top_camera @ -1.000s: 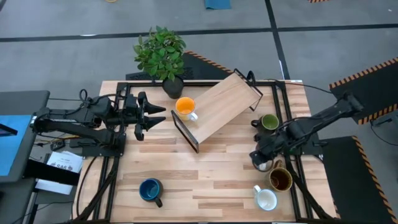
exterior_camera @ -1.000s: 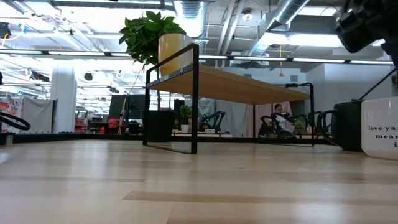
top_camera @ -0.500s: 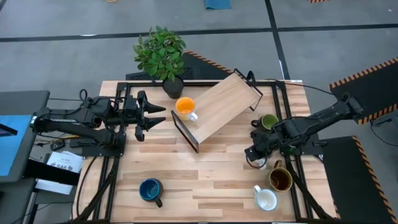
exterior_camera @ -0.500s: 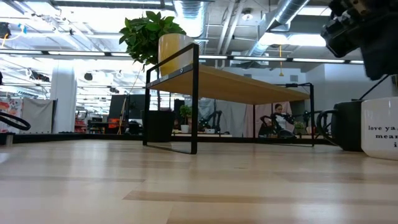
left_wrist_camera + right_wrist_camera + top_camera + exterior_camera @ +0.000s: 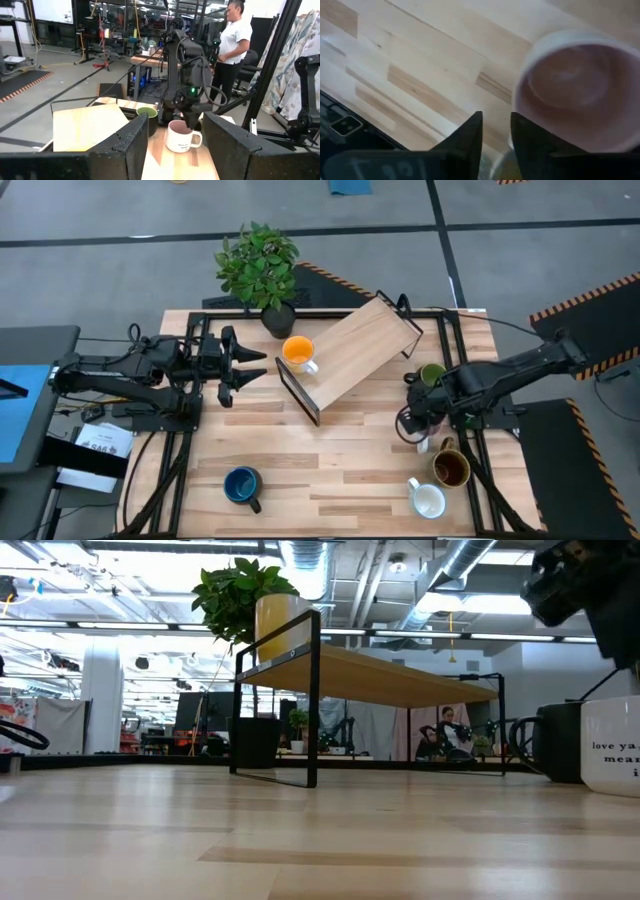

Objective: Place coffee mugs
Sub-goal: Put the pink mug on the shelf

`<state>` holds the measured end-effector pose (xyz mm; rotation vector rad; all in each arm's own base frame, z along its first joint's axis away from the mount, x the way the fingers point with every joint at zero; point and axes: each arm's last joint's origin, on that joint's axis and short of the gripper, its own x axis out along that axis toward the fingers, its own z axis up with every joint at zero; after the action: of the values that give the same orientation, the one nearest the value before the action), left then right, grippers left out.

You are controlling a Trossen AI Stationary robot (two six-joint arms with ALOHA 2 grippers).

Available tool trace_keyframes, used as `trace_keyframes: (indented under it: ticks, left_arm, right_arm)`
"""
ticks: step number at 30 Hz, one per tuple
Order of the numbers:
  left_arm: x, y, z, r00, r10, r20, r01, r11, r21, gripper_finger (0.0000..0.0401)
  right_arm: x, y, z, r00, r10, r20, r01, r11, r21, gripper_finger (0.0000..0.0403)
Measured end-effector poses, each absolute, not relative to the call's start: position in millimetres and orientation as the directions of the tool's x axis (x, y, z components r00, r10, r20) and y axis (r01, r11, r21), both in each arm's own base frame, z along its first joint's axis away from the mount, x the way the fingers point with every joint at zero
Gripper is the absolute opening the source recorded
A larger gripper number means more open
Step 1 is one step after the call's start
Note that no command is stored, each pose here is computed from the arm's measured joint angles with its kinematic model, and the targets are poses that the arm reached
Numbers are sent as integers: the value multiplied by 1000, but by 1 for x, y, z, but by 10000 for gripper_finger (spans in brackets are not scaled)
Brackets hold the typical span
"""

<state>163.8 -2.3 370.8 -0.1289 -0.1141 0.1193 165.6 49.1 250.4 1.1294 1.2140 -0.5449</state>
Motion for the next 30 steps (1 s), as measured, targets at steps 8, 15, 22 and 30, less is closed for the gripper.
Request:
trace_keyframes:
  ticks: [8, 15, 22, 30]
  left_arm:
    - [164, -2, 370, 987, 127, 101, -115, 987, -115, 173]
    - [164, -2, 370, 987, 128, 101, -116, 987, -115, 173]
    - [164, -2, 370, 987, 128, 100, -116, 986, -116, 173]
    - [164, -2, 370, 987, 128, 99, -117, 987, -110, 173]
  right_arm:
    - [175, 51, 246, 271, 94, -958, 860, 423, 285, 187]
    - [197, 57, 219, 152, 56, -987, 877, 452, 161, 194]
    - [207, 64, 197, 34, 20, -999, 882, 469, 40, 193]
    - [219, 69, 210, 44, 54, -998, 846, 529, 66, 57]
